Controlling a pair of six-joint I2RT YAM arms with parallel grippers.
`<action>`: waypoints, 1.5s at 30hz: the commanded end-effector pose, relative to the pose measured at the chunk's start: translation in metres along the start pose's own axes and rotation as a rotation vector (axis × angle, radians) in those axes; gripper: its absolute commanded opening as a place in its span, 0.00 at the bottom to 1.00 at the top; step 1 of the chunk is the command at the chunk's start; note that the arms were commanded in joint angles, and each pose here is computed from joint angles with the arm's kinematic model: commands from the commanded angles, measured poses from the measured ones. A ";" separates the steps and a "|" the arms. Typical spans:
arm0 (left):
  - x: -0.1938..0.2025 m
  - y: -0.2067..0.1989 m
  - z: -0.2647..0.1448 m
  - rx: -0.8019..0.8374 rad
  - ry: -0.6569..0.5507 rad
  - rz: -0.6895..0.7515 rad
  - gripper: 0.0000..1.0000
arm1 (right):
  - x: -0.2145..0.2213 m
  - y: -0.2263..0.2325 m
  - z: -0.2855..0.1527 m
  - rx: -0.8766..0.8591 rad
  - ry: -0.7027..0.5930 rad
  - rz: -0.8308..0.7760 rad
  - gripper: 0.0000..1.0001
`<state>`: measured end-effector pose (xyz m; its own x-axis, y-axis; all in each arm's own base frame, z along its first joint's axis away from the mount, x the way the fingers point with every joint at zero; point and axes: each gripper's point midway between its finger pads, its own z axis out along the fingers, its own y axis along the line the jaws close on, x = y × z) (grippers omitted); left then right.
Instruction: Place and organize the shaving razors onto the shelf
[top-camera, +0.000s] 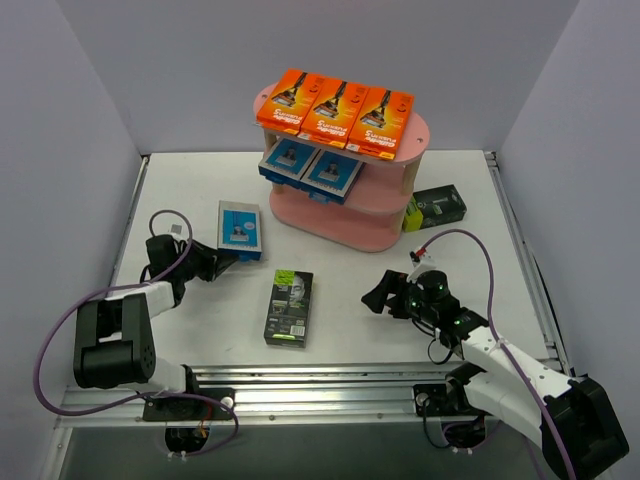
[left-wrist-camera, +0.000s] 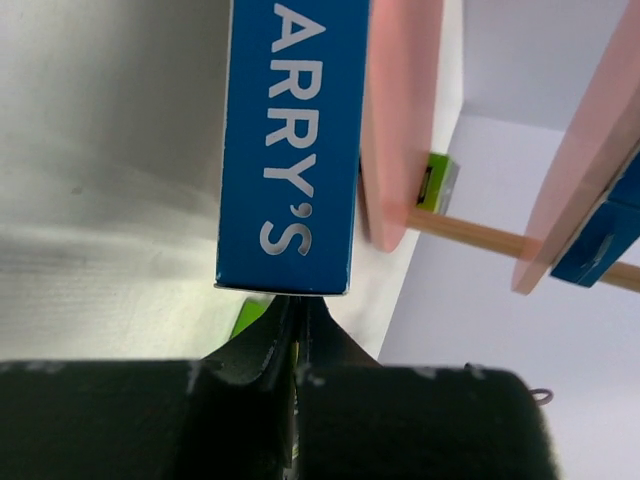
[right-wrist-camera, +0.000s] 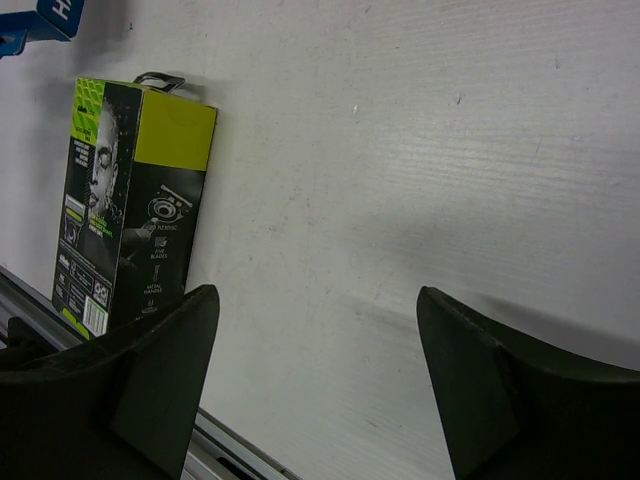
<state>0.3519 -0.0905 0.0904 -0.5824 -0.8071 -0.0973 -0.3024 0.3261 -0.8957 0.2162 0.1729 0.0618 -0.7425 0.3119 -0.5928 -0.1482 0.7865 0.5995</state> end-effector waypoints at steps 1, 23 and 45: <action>0.012 -0.002 -0.009 -0.023 0.093 0.052 0.02 | -0.006 0.000 -0.001 -0.001 -0.033 -0.018 0.76; -0.008 -0.020 -0.061 -0.340 0.158 0.396 0.03 | -0.007 0.000 0.002 -0.002 -0.026 -0.025 0.76; -0.056 -0.072 -0.115 -0.616 0.047 0.718 0.07 | -0.007 0.000 0.001 -0.004 -0.034 -0.026 0.76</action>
<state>0.3204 -0.0168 0.1910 -0.8061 -0.3754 -0.4575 -0.2391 0.9138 -0.3284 0.2169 0.1716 0.0592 -0.7418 0.3029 -0.5984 -0.1500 0.7947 0.5882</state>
